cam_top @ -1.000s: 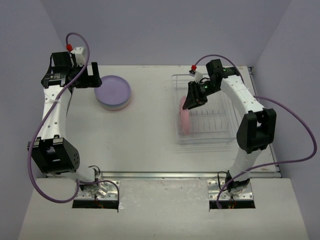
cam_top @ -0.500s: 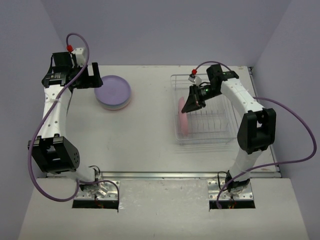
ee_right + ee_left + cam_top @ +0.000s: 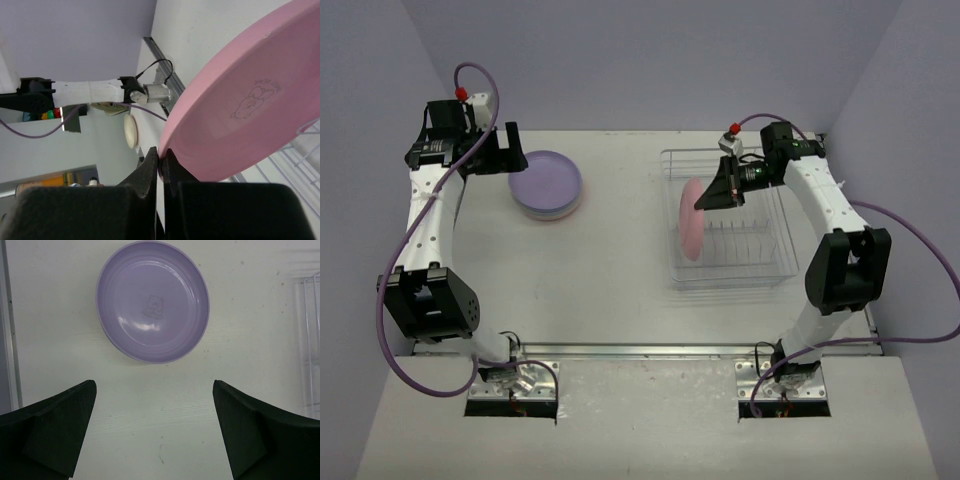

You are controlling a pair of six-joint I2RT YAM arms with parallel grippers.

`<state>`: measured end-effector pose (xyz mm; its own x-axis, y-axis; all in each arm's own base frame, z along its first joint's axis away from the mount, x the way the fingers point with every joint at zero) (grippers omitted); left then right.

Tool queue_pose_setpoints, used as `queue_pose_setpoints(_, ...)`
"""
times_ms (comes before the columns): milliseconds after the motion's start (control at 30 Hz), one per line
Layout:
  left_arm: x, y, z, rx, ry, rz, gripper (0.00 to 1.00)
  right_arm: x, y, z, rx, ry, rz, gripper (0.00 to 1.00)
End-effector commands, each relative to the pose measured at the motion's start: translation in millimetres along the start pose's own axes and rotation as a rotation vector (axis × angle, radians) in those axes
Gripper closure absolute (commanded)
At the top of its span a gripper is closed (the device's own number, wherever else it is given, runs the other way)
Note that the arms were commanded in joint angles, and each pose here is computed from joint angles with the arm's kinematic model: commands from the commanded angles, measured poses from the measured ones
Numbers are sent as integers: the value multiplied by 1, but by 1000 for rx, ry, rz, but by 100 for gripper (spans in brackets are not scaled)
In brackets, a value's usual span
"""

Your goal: Unload the plates from the dish rack

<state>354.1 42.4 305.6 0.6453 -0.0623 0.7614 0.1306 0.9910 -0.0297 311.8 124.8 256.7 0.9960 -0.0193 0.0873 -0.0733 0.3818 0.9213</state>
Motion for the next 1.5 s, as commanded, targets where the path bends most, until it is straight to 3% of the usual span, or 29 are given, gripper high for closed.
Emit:
queue_pose_setpoints(0, 23, -6, 11, -11, -78, -11, 0, 4, 42, 31, 179, -50, 89, 100)
queue_pose_setpoints(200, 32, -15, 18, -90, -113, -10, 0, 4, 76, 49, 345, -29, 177, 100)
queue_pose_setpoints(367, 42, -30, 33, -168, -171, -17, 0, 8, 113, 64, 334, -71, 344, 100)
queue_pose_setpoints(467, 46, -37, 40, -176, -190, -37, 0, 12, 126, 71, 218, -147, 497, 100)
queue_pose_setpoints(700, 52, -45, 53, -162, -210, -73, 0, 17, 132, 77, -232, -239, 883, 100)
queue_pose_setpoints(1000, 63, -53, 62, -180, -247, -75, 0, -35, 147, 36, -819, -145, 1602, 100)
queue_pose_setpoints(1167, 66, -78, 62, -199, -238, -149, 0, -53, 125, 9, -1064, -47, 1949, 100)
queue_pose_setpoints(1333, 63, -115, 64, -312, -212, -253, 4, -76, 85, -21, -1243, 93, 2319, 100)
queue_pose_setpoints(1467, 57, -139, 61, -393, -172, -323, 10, -86, 69, -38, -1245, 176, 2400, 100)
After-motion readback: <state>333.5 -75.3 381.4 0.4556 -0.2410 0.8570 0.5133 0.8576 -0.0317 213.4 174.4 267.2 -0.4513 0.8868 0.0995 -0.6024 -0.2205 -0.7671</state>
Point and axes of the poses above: each gripper's point midway between its finger pads, its own z axis back along the fingers, its own y axis along the line the jaws close on, x = y × z, the point moved 7 cm from there along z, back along the fingers, and after that the axes turned 10 degrees about -z, right-handed, at the moved point
